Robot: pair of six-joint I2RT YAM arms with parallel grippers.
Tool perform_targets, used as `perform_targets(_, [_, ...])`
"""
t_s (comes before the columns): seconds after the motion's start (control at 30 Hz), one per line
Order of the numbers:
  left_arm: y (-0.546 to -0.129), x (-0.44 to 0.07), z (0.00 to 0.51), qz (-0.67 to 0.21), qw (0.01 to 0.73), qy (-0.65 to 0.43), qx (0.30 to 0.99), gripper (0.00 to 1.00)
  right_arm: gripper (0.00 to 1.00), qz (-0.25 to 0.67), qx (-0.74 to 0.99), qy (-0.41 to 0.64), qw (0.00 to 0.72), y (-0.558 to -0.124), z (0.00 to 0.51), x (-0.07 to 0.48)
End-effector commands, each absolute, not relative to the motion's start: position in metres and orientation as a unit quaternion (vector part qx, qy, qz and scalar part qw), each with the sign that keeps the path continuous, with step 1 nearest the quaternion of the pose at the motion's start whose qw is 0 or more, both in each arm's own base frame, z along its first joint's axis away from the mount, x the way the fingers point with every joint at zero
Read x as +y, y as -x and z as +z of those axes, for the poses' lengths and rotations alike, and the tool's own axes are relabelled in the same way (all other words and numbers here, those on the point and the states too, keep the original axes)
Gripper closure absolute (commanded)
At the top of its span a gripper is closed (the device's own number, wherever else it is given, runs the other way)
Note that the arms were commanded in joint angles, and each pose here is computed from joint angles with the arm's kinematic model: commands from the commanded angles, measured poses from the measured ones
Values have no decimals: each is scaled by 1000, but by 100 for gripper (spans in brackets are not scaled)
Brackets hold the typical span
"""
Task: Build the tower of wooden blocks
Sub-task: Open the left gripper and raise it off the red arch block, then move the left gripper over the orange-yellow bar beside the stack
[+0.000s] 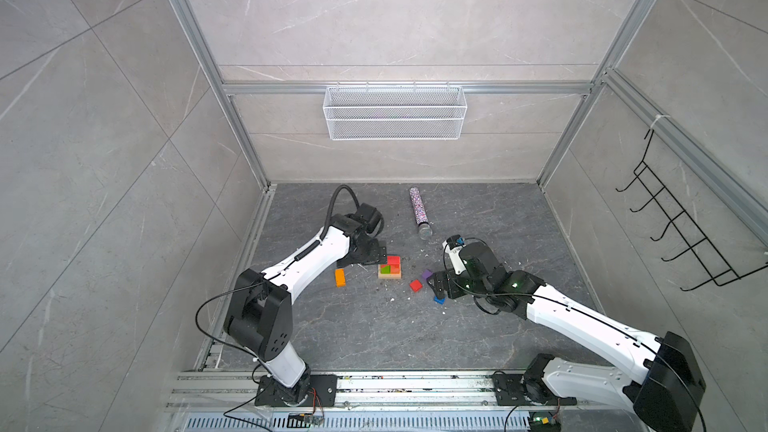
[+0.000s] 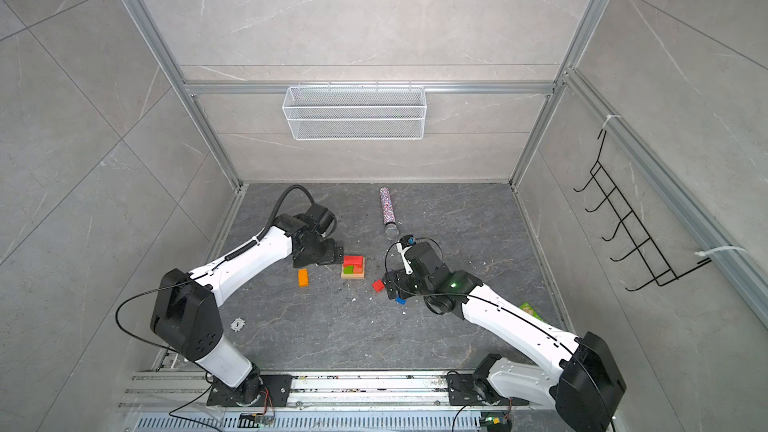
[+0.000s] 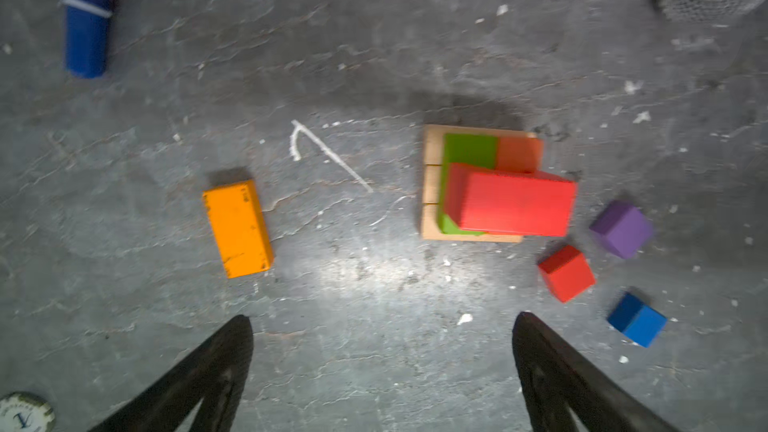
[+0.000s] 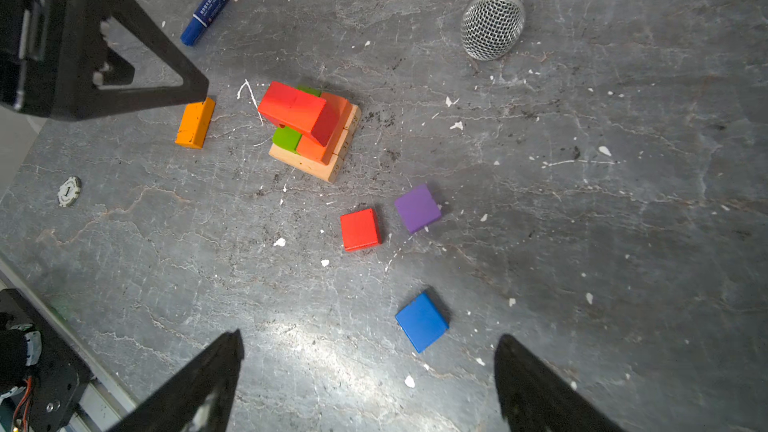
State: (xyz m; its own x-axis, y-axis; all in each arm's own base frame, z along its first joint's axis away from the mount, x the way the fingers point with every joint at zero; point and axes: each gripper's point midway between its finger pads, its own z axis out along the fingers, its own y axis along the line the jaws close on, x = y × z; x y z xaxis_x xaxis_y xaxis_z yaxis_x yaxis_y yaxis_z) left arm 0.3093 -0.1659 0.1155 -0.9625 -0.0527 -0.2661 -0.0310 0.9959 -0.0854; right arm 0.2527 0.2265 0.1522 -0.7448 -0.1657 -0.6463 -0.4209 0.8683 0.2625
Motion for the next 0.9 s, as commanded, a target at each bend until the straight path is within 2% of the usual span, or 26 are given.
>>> perform_targets(0.0, [-300,-142,116,-35,136,43,989,0,5,209,911,155,320,-253,154,229])
perform_targets(0.27, [-288,-110,85,-54,122,100,986,0,6,218,908,155,322,-253,154,231])
perform_targets(0.87, [-300,-121,43,-107,98,125,982,0,7,219,910,156,316,-247,163,228])
